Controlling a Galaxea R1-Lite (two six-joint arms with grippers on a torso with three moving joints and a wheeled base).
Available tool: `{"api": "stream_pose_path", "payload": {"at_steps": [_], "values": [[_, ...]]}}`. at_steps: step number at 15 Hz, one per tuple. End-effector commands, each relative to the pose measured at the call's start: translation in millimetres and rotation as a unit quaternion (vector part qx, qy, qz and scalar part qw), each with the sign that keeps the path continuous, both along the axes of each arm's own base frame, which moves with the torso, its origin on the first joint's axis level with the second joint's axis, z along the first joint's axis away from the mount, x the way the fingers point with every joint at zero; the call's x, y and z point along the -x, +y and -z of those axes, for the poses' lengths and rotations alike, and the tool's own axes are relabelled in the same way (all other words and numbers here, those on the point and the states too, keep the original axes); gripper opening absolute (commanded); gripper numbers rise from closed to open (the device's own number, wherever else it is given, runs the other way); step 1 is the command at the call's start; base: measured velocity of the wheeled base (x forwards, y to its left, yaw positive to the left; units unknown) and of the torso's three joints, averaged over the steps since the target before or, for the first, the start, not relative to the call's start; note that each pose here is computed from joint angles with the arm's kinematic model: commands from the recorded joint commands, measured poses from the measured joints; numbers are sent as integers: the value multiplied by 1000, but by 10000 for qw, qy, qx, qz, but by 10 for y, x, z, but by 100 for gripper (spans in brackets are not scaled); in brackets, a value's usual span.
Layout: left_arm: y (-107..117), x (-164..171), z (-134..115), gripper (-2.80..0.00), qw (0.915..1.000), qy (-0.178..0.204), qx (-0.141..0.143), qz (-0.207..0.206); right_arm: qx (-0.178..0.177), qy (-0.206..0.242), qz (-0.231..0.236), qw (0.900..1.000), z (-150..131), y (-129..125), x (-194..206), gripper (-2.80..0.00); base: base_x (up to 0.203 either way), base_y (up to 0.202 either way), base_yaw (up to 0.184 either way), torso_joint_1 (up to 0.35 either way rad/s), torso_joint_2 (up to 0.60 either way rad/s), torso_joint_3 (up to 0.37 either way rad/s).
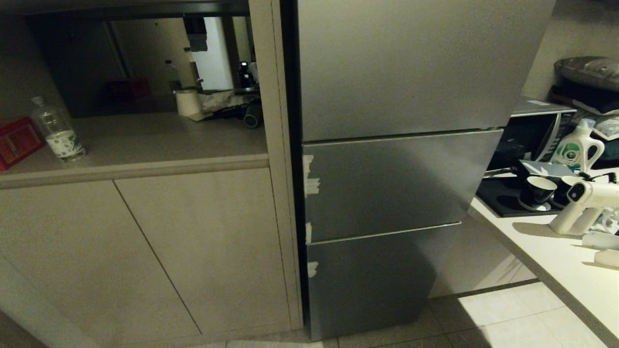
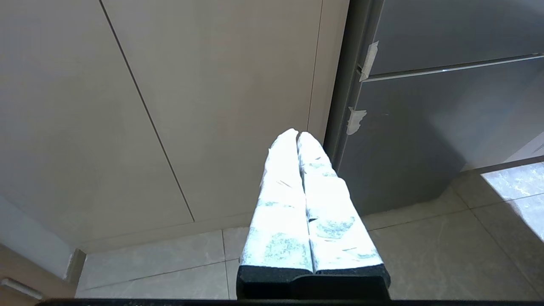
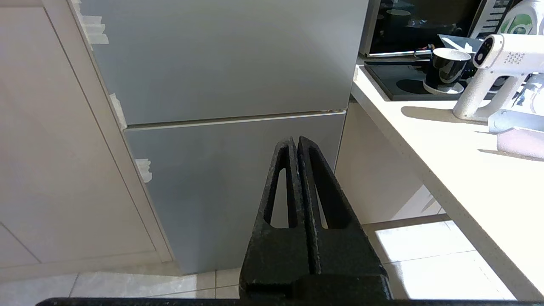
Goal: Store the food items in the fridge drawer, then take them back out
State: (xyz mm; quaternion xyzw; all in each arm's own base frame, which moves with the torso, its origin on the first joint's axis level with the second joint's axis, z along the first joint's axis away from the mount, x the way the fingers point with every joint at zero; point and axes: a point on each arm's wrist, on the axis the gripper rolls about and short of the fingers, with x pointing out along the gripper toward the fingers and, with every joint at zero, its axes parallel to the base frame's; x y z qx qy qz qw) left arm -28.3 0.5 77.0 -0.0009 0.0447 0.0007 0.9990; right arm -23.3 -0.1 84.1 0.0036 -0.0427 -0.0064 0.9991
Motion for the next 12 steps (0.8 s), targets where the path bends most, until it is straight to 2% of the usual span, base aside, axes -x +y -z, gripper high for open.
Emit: {"api": "stream_pose_path", "payload": {"at_steps": [1, 10, 12], "values": [[0, 1, 0, -280, 10000, -2, 1, -2, -4, 150, 3, 9999, 85, 0, -24, -280, 0, 0, 0, 0, 0, 0], [0, 1, 0, -280, 10000, -2, 1, -2, -5, 150, 3, 9999, 85, 0, -24, -280, 0, 0, 0, 0, 0, 0], [0, 1, 0, -280, 10000, -2, 1, -2, 57, 151, -1, 9999, 85, 0, -24, -280, -6, 0, -104, 2, 2, -3]]}}
